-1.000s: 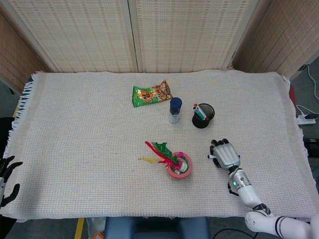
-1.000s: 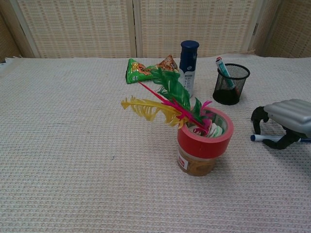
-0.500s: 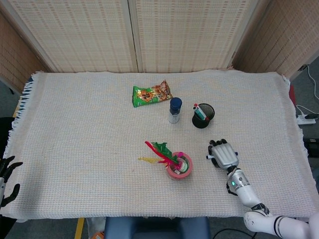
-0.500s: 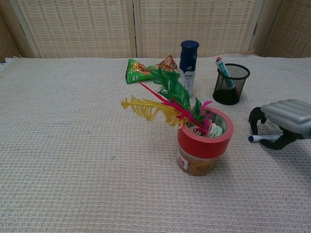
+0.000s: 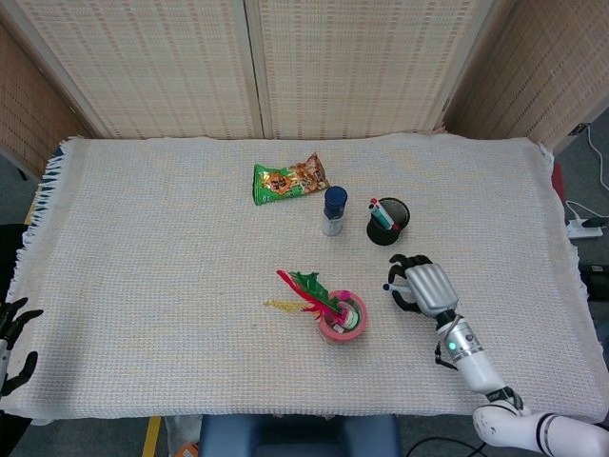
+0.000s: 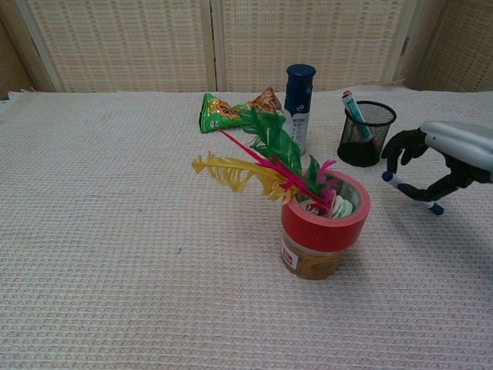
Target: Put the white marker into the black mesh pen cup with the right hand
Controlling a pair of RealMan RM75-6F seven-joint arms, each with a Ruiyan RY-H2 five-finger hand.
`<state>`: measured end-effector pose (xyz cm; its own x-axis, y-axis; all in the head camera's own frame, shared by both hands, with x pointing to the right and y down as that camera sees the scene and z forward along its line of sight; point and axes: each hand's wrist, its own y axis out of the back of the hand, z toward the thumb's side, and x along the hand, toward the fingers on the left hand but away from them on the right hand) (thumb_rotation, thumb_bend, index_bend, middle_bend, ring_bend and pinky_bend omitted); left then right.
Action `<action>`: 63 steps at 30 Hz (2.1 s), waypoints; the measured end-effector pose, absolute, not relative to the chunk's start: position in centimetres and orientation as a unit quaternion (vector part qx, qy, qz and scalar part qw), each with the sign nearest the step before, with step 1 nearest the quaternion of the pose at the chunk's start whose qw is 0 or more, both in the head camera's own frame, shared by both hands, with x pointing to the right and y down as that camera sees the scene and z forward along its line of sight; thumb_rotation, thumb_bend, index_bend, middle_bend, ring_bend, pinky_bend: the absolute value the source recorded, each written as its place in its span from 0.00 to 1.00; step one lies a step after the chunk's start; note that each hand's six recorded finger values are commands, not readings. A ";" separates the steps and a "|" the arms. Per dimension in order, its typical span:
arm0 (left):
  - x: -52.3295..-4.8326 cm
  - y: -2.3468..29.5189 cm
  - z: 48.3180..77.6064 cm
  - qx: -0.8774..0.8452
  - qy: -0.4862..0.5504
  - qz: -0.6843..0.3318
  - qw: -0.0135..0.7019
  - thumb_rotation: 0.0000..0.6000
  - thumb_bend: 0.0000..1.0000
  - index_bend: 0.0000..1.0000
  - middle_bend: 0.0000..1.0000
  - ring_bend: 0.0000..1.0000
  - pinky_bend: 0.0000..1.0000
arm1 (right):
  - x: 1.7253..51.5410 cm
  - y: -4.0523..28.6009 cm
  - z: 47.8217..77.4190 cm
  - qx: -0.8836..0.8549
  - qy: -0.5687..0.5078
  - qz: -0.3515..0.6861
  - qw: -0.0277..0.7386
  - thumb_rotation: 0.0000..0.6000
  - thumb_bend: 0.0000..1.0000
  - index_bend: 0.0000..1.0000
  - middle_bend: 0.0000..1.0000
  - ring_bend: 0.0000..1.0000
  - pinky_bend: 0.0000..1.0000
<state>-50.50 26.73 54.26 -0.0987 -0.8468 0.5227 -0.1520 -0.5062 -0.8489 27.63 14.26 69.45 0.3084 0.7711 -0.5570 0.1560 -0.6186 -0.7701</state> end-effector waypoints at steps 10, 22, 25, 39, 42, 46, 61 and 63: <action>-50.4 26.8 54.1 -0.610 0.409 -0.616 0.284 1.00 0.42 0.22 0.06 0.00 0.22 | 28.4 9.0 63.4 -0.780 -0.450 0.346 0.263 1.00 0.33 0.53 0.24 0.31 0.27; -50.3 26.8 54.2 -0.610 0.407 -0.618 0.284 1.00 0.42 0.22 0.06 0.00 0.22 | 31.0 4.2 60.9 -0.755 -0.504 0.318 0.273 1.00 0.33 0.54 0.24 0.31 0.28; -50.4 26.8 54.3 -0.609 0.406 -0.619 0.284 1.00 0.42 0.22 0.06 0.00 0.22 | 31.6 2.9 61.7 -0.752 -0.502 0.335 0.266 1.00 0.33 0.54 0.24 0.31 0.28; -51.1 26.7 54.8 -0.602 0.407 -0.630 0.274 1.00 0.42 0.22 0.06 0.00 0.22 | 30.4 -1.8 64.4 -0.739 -0.471 0.397 0.273 1.00 0.33 0.55 0.24 0.32 0.29; -51.3 26.7 54.9 -0.600 0.409 -0.631 0.272 1.00 0.42 0.22 0.06 0.00 0.22 | 30.1 -1.9 65.2 -0.740 -0.465 0.404 0.271 1.00 0.33 0.56 0.24 0.32 0.29; -51.5 26.7 54.9 -0.599 0.410 -0.633 0.269 1.00 0.42 0.22 0.06 0.00 0.22 | 29.8 -1.7 66.5 -0.739 -0.457 0.415 0.270 1.00 0.33 0.56 0.24 0.32 0.29; -51.6 26.7 55.2 -0.599 0.408 -0.635 0.268 1.00 0.42 0.22 0.06 0.00 0.22 | 29.8 -0.9 70.1 -0.731 -0.425 0.463 0.264 1.00 0.33 0.57 0.25 0.33 0.30; -51.6 26.7 55.2 -0.599 0.408 -0.635 0.268 1.00 0.42 0.22 0.06 0.00 0.22 | 29.7 -0.8 70.6 -0.731 -0.419 0.472 0.261 1.00 0.33 0.57 0.25 0.33 0.30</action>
<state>-51.58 26.67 55.17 -0.1398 -0.8286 0.5421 -0.1482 -0.5238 -0.8389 29.69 -0.80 70.62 0.2031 0.8585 -0.4708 0.3668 -0.5125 -0.7764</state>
